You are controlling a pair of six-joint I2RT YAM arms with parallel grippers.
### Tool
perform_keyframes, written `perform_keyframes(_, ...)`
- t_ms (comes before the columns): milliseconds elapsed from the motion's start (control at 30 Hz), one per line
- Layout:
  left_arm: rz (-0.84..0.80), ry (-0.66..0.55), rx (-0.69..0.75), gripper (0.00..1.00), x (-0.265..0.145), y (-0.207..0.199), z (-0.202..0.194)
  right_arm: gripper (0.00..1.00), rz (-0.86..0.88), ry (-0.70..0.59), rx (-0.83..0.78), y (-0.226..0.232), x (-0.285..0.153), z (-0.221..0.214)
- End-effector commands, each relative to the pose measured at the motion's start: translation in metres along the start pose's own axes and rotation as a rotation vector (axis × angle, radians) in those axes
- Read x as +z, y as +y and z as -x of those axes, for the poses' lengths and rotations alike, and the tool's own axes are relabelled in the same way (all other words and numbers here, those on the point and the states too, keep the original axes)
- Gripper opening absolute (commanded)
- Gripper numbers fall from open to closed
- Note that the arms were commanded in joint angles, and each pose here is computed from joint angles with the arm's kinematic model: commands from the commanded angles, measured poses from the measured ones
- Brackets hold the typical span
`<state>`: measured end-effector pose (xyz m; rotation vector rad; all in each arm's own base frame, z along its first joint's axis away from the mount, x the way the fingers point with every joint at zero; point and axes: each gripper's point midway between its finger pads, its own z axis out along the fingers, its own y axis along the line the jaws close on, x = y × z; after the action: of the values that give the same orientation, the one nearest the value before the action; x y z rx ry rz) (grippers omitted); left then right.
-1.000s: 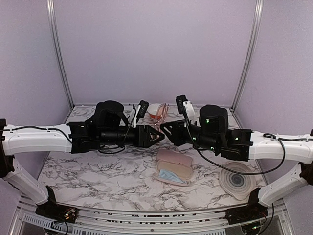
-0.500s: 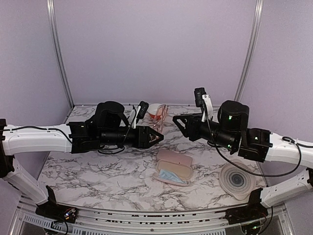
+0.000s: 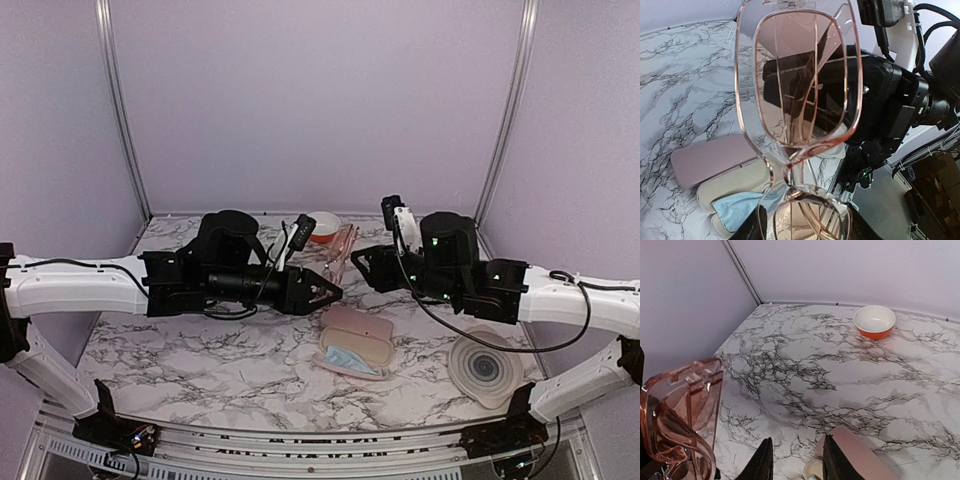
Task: Organize the sunglasses
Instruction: Place the sunglasses in the sunglasses case.
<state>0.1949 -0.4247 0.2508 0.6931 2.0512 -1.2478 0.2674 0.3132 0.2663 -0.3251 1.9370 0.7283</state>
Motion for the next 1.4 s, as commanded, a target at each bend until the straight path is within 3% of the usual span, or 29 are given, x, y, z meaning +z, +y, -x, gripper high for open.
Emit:
perform_keyframes(0,-0.045,0.017,0.035,0.25,0.006,-0.013,0.002,0.33,0.1,-0.051,0.005,0.025,-0.004,0.029)
perform_keyframes(300,-0.005,0.088,0.072,0.25,0.023,-0.002,-0.013,0.33,0.163,-0.034,0.007,0.037,-0.009,0.03)
perform_keyframes(467,0.04,0.121,0.139,0.24,0.025,0.005,-0.015,0.33,0.005,-0.003,0.008,0.004,-0.016,0.018)
perform_keyframes(667,0.058,0.235,0.306,0.22,0.025,0.012,-0.029,0.34,-0.215,0.011,-0.001,-0.049,-0.045,0.006)
perform_keyframes(833,-0.039,0.334,0.453,0.25,0.025,0.003,-0.047,0.36,-0.337,0.03,-0.003,-0.082,-0.072,-0.01)
perform_keyframes(1167,-0.003,0.531,0.703,0.33,0.04,0.04,-0.08,0.37,-0.39,0.064,0.015,-0.103,-0.092,-0.03)
perform_keyframes(1367,0.018,0.659,0.815,0.28,0.057,0.065,-0.098,0.39,-0.381,0.089,-0.001,-0.105,-0.089,-0.043)
